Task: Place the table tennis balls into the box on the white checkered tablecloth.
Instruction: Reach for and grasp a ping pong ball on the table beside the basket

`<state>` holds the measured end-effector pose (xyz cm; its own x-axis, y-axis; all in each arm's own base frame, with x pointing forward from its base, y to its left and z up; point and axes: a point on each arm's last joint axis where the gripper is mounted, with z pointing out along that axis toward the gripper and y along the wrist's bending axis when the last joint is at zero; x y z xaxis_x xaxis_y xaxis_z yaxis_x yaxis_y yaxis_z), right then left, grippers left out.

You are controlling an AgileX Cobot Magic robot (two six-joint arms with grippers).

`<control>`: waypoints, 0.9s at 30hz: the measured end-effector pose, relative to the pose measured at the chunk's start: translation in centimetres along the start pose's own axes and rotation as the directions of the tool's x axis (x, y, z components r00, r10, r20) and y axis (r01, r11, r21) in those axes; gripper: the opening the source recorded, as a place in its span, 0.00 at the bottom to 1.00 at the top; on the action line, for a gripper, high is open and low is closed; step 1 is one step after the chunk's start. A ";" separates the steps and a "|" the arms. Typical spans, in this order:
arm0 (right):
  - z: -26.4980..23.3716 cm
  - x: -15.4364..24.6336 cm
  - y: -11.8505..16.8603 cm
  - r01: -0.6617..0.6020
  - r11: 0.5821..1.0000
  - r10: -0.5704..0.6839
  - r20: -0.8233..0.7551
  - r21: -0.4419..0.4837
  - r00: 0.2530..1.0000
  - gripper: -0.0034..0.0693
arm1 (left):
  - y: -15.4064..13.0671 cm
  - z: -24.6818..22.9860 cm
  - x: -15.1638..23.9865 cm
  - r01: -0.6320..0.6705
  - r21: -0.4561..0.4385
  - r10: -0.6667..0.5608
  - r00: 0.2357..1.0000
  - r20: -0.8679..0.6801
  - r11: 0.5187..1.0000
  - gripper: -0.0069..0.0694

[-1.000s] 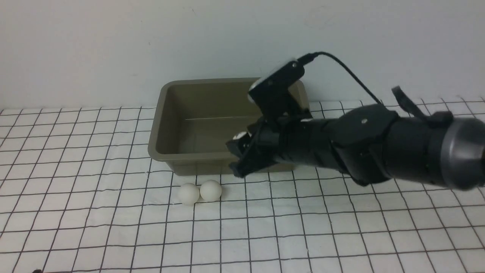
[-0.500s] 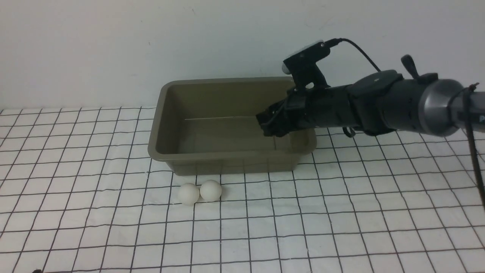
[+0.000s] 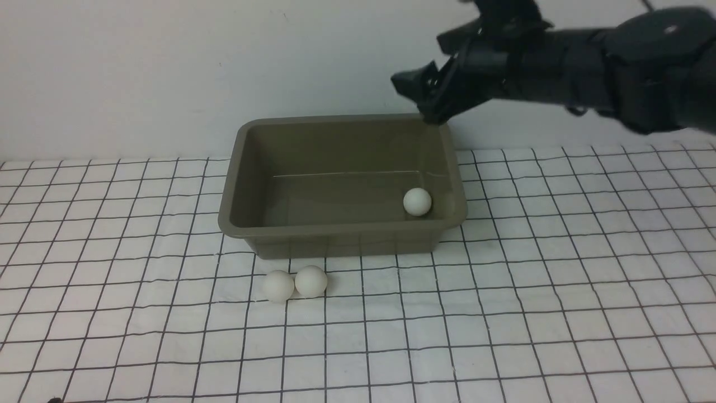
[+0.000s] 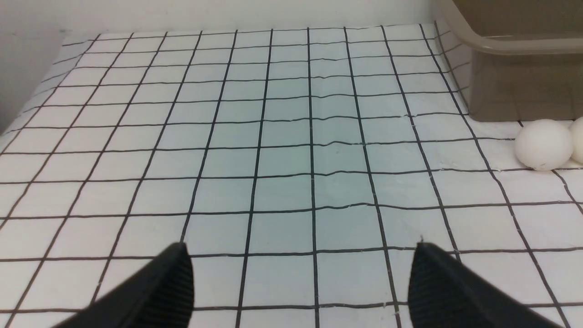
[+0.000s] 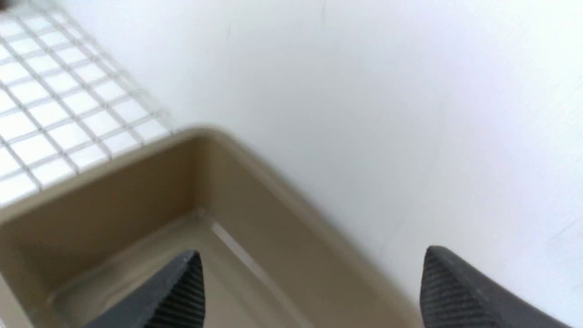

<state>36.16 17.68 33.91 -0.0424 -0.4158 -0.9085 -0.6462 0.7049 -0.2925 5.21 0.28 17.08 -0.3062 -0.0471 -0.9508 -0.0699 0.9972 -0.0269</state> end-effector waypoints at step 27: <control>-14.6 -5.2 1.1 0.024 0.999 -0.033 -0.207 -0.047 0.978 0.80 | 0.0 -0.5 -3.0 0.251 0.098 -0.269 0.904 0.331 0.963 0.84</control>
<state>24.59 12.22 42.65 -0.1777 -0.5486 -0.8169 -0.6823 0.6669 -0.2994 5.66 0.35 20.14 0.0566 -0.2919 -0.9548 -0.0515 0.9542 -0.2947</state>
